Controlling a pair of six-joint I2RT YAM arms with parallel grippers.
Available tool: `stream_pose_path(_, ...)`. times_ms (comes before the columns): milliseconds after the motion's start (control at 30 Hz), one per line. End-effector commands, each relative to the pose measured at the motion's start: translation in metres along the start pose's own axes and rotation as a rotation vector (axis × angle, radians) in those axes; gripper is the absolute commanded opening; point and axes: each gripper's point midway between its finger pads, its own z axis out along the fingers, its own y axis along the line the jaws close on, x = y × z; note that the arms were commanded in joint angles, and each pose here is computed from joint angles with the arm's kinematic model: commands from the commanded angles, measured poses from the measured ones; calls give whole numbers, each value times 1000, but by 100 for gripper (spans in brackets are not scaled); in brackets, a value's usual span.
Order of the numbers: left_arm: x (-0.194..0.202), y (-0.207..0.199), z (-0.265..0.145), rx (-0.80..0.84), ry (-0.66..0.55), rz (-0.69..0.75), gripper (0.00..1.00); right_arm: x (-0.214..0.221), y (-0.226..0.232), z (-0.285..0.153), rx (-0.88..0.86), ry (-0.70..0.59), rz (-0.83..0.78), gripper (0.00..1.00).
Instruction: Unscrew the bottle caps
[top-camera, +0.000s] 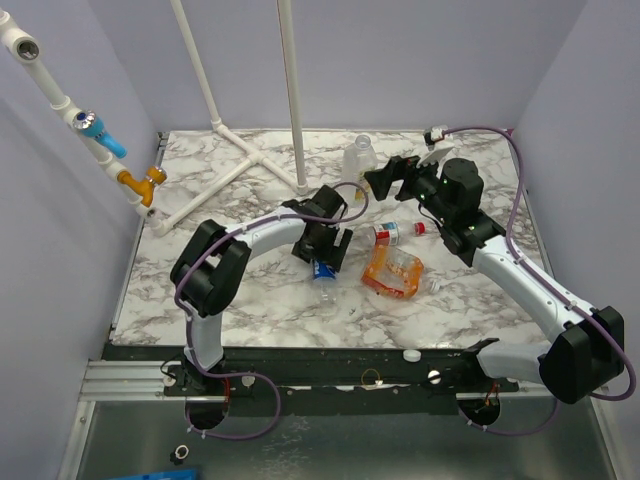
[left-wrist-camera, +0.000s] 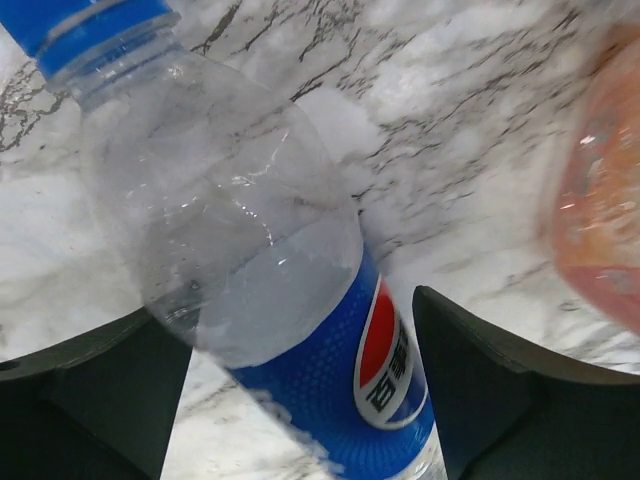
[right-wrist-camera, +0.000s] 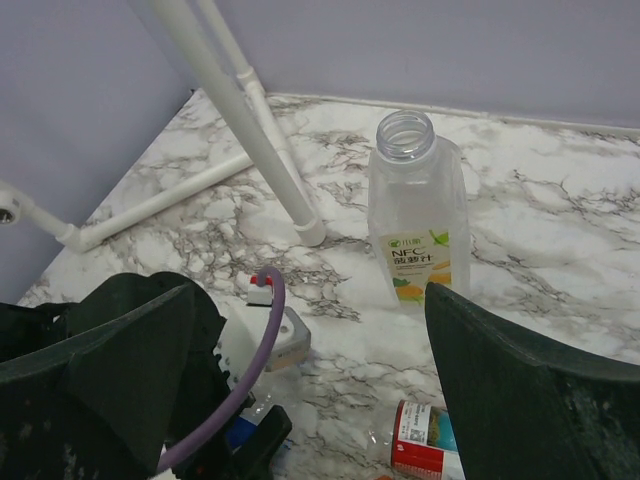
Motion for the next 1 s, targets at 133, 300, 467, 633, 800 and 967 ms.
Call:
stream_pose_path(133,6,24,-5,-21,-88,398,80,0,8,-3,-25,0,16,100)
stream_pose_path(300,19,14,-23,63,-103,473,69,-3,10,-3,-33,-3,26,100)
stream_pose_path(467,5,-1,-64,118,-224,575,51,-9,12,-1,-27,2,41,100)
stream_pose_path(633,-31,-27,-122,165,-423,597,47,-23,10,1,21,11,100,100)
stream_pose_path(800,-59,-38,-178,148,-594,607,41,-46,18,-6,32,17,157,100)
stream_pose_path(967,-77,-60,-232,209,-811,633,39,-80,40,-16,-33,-14,223,100)
